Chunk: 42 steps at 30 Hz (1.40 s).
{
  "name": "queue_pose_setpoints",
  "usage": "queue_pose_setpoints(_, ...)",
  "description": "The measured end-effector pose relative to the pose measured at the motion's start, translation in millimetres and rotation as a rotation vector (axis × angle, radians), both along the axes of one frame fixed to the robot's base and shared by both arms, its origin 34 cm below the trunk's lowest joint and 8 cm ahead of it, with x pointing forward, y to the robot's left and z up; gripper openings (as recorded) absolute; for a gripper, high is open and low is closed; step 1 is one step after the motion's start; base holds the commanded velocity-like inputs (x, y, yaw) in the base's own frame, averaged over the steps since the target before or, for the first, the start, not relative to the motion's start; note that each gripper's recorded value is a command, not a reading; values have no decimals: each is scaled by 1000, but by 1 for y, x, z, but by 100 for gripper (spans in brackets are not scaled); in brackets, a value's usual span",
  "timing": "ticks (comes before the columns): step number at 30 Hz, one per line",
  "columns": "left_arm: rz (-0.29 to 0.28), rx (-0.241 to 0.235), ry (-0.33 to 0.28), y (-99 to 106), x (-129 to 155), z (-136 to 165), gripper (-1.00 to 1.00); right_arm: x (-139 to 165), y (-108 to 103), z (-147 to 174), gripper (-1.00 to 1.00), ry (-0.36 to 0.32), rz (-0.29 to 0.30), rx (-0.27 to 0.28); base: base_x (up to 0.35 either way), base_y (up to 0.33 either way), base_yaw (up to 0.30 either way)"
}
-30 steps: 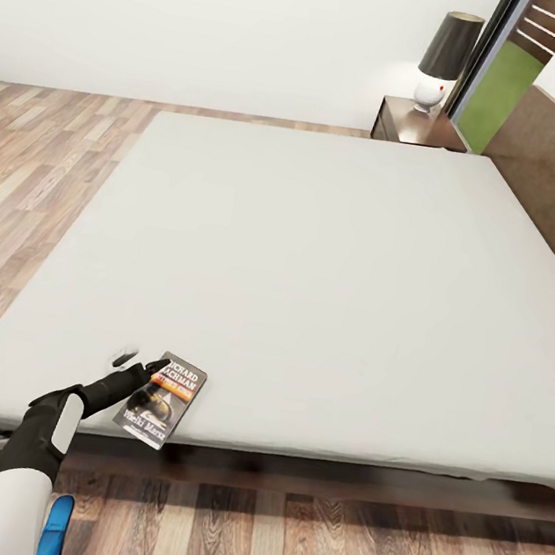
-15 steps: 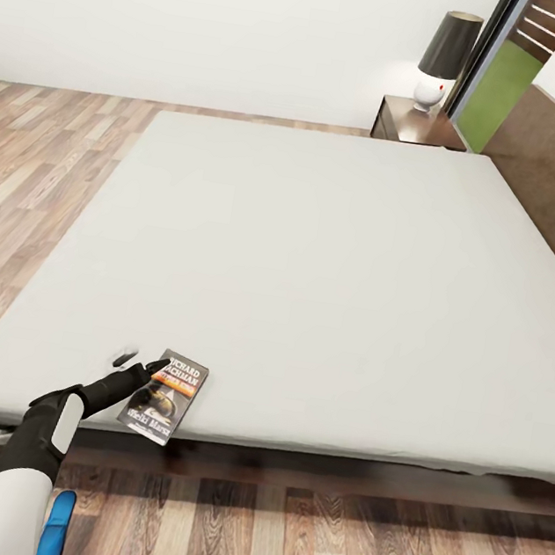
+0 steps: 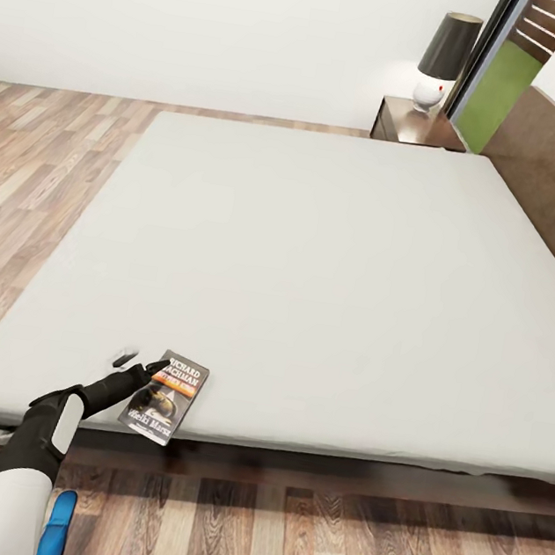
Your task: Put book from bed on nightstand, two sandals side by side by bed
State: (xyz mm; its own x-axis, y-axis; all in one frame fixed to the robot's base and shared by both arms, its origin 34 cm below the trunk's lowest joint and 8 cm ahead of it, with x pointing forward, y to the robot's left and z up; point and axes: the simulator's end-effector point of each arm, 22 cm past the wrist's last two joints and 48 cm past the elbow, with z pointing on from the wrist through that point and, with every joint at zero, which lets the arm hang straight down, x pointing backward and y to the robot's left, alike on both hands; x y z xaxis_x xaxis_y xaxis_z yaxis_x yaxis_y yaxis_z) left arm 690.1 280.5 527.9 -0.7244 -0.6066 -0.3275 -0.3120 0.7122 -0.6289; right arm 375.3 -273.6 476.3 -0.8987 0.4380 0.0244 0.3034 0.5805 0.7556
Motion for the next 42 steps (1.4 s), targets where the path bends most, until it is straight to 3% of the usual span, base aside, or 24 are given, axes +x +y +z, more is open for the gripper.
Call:
queue_pose_setpoints(27, -1, 1, 2, 0, 0, 43, 100, 1, 0, 44, 100, 0, 1, 0, 0, 0, 0)
queue_pose_setpoints(33, -1, 1, 2, 0, 0, 53, 100, 6, -3, 53, 100, -71, 27, -33, 0, 0, 0)
queue_pose_setpoints(42, -1, 1, 3, 0, -1, 66, 100, 8, -4, 67, 100, -87, 32, -39, 0, 0, 0)
